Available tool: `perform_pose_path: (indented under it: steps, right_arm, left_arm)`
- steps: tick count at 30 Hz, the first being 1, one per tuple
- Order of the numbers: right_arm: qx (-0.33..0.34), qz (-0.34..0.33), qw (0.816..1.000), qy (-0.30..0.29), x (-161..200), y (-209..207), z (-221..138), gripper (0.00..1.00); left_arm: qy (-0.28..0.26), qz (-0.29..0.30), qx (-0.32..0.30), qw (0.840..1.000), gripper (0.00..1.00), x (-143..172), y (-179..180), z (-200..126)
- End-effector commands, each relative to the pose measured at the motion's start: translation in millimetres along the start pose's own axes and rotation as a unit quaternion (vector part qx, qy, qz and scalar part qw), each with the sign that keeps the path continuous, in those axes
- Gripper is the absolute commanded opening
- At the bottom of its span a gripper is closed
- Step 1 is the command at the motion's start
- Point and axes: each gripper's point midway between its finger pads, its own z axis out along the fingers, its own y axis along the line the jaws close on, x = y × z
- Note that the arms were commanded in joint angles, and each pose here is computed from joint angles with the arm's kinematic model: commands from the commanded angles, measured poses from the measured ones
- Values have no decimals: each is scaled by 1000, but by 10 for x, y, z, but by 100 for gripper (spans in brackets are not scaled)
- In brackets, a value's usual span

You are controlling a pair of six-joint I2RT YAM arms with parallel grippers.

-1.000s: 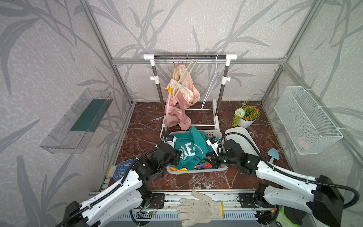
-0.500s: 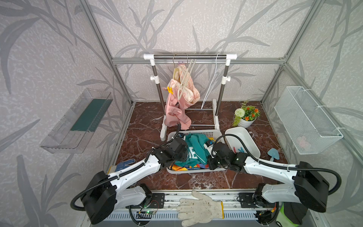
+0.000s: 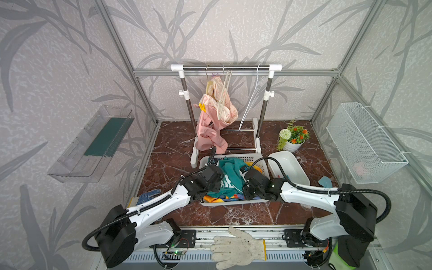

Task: Remove the clothespins securing jackets to the hanger
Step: Adjust the jacket in the basket.

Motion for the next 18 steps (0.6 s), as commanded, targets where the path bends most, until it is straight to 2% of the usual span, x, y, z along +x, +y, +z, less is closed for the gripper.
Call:
perform_pose_path:
  steps: [1, 7, 13, 18]
  right_arm:
    - [61, 1, 997, 57, 303, -274, 27, 3]
    - [62, -13, 997, 53, 242, -265, -35, 9]
    - [54, -25, 998, 14, 43, -222, -205, 34]
    - [41, -28, 999, -13, -72, -174, -345, 57]
  left_arm:
    - [-61, -3, 17, 998, 48, -241, -7, -282]
    - [-146, -26, 20, 989, 64, -494, 156, -822]
    - [-217, -34, 11, 976, 68, -695, 347, -1308]
    - [-255, -28, -2, 967, 69, -866, 447, -1622]
